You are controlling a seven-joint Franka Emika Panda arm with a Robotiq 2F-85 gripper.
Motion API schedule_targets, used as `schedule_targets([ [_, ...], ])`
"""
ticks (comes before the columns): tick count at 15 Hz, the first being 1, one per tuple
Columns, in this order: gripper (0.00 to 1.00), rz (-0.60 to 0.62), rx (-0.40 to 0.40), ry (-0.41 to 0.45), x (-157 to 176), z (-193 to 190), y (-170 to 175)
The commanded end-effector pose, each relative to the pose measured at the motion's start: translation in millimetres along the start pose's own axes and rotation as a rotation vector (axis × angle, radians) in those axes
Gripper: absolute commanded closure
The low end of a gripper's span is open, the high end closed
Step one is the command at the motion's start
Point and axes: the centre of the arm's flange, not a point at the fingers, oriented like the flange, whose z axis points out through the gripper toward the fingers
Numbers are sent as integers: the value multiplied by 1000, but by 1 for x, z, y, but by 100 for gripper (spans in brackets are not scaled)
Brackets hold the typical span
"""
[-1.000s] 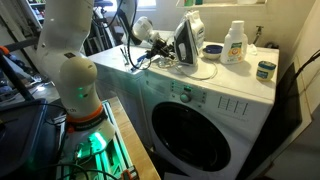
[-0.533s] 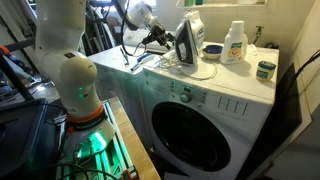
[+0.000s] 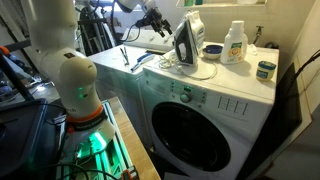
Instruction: Put the iron in an upright position
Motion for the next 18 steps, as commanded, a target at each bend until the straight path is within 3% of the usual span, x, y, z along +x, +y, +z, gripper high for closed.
schedule_targets([
  [1, 0, -90, 32, -23, 37, -18, 36],
  [5, 0, -231, 53, 88, 65, -38, 61],
  [12, 0, -224, 250, 6, 96, -56, 98],
  [13, 0, -229, 263, 14, 97, -56, 101],
  [14, 0, -219, 233, 34, 91, -67, 75],
  [18, 0, -220, 241, 36, 92, -69, 75],
])
